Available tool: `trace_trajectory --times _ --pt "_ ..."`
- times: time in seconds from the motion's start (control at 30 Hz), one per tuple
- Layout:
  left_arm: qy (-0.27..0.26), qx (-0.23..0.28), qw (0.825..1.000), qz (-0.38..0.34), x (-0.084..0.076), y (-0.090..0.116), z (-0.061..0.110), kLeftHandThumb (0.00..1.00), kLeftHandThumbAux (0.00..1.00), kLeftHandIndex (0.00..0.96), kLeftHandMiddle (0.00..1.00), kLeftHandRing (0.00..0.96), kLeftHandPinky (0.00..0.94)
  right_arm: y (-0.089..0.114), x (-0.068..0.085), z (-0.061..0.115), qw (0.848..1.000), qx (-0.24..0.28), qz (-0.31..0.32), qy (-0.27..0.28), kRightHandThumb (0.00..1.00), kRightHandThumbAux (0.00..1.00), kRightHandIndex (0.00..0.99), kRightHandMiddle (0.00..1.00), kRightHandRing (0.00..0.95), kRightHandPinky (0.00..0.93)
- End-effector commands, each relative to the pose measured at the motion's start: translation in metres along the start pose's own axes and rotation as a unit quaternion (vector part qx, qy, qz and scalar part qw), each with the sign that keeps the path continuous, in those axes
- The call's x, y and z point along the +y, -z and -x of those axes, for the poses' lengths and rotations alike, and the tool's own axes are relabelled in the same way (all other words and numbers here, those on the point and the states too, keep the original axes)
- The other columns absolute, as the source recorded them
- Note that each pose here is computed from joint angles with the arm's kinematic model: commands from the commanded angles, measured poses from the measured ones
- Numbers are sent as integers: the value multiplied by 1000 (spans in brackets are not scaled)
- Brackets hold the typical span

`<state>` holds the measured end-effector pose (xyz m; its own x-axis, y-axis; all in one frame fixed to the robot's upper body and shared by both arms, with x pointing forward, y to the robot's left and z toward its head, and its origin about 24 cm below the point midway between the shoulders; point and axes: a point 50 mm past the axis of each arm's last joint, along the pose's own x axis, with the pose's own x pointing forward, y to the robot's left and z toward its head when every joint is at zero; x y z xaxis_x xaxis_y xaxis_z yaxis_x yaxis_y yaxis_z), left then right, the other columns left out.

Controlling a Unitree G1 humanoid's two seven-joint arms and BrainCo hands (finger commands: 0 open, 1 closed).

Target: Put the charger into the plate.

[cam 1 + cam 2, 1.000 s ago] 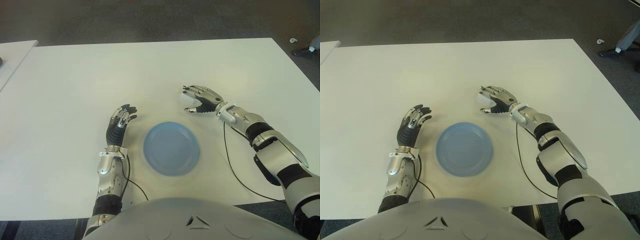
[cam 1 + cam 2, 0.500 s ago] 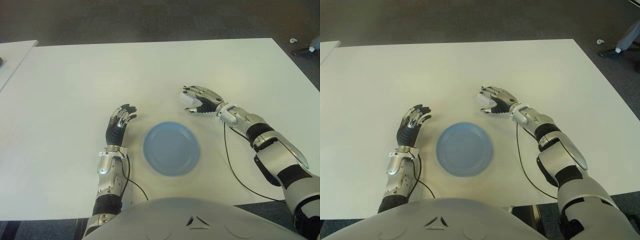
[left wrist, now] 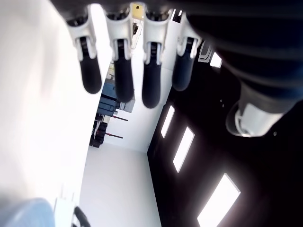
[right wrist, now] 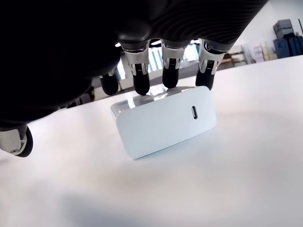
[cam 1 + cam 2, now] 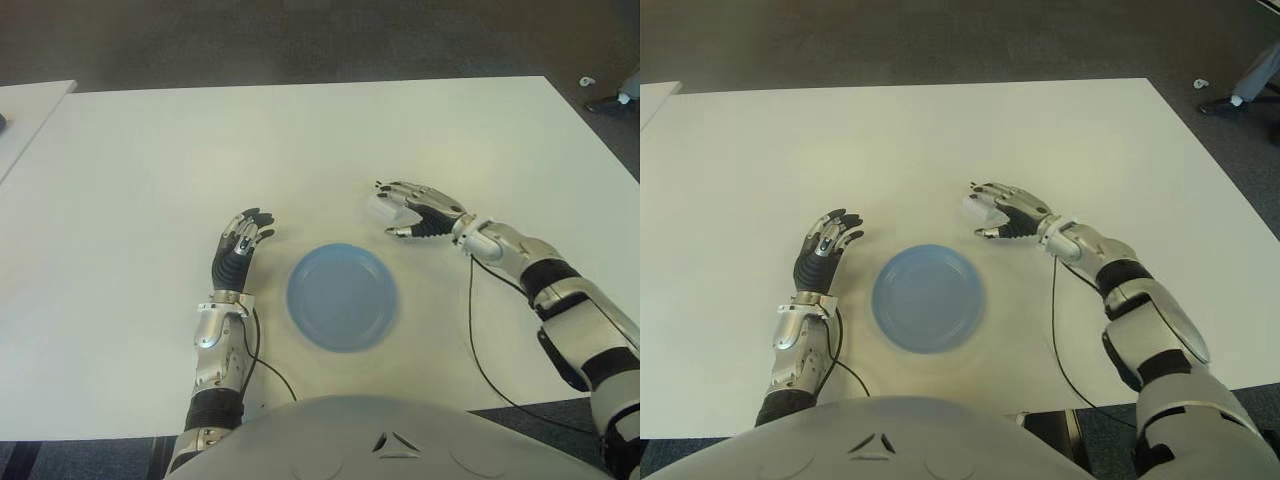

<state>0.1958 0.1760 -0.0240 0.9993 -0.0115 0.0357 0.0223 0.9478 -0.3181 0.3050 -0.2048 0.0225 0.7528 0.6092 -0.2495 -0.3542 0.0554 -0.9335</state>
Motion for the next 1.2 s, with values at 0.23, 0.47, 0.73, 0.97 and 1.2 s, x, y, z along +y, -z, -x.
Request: trace_trajectory --times 0.23,0.47,0.73,0.97,1.2 --pt "-14 44 999 7 4 13 11 0 508 278 329 298 292 -5 27 50 996 -13 26 -89 40 322 0 0 0 0" --pt "-18 49 999 3 4 14 11 0 501 278 330 297 284 -11 18 59 996 -16 35 -83 43 317 0 0 0 0" --pt "-14 49 999 1 4 14 10 0 498 276 331 298 289 -15 15 63 996 -14 36 -80 37 312 0 0 0 0" --pt "-13 49 999 1 5 14 9 0 488 265 324 293 279 -16 13 64 997 -12 38 -71 25 314 0 0 0 0" --pt "-12 50 999 -1 6 13 9 0 487 261 325 293 282 -16 11 64 997 -15 47 -55 20 311 0 0 0 0"
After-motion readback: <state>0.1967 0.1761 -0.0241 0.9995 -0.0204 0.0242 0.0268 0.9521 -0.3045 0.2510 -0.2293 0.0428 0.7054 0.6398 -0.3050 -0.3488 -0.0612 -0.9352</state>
